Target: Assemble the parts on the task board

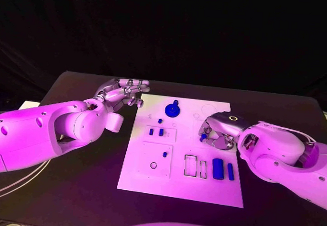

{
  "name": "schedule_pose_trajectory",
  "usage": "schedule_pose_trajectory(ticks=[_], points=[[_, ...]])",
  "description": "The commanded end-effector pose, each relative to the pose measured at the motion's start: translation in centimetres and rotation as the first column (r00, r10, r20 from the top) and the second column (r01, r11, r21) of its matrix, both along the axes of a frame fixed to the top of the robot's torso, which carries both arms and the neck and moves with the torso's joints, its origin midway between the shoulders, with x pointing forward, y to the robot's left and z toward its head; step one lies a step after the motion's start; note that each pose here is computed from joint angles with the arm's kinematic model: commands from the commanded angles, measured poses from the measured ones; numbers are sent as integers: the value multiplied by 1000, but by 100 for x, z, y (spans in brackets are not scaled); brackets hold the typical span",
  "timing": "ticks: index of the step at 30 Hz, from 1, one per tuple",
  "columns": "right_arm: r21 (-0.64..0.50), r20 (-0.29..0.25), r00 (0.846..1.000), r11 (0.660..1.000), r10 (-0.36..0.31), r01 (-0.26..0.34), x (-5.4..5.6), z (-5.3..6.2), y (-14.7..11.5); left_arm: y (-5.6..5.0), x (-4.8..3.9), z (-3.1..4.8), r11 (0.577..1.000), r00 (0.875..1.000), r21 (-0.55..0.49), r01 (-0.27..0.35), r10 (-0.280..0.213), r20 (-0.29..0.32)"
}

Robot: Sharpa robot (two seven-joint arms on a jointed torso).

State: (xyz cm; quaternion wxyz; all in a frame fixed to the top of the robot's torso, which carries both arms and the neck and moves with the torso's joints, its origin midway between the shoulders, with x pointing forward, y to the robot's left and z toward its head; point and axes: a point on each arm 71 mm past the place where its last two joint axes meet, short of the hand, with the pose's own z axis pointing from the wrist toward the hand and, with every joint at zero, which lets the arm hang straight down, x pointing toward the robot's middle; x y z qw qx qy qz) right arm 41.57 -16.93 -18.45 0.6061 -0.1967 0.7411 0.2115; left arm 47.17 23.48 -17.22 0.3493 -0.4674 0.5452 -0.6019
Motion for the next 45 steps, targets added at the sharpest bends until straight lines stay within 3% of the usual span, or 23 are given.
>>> schedule_pose_trajectory(ticks=[1, 8, 15, 19, 28, 37, 45], points=[[54, 35, 999, 999, -3, 1, -37, 97, -2, -24, -4, 4, 1000, 1000, -13, 20, -20, 1], [140, 39, 999, 990, 7, -13, -153, 318, 20, -26, 1, -6, 1000, 1000, -13, 22, -22, -1], [201, 18, 997, 976, 78, -80, -280, 383, 258, -52, 3, -16, 999, 1000, -16, 30, -30, -3], [225, -1, 990, 965, 139, -135, -351, 331, 515, -73, 8, -22, 999, 999, -18, 34, -34, -4], [256, -65, 960, 934, 272, -247, -519, 70, 1033, -140, 14, -27, 998, 999, -24, 50, -50, -6], [235, -124, 947, 936, 297, -262, -524, -159, 1143, -159, 22, -36, 998, 999, -25, 53, -54, -8], [221, -147, 941, 937, 305, -270, -532, -235, 1175, -164, 22, -44, 998, 998, -25, 54, -55, -10]])
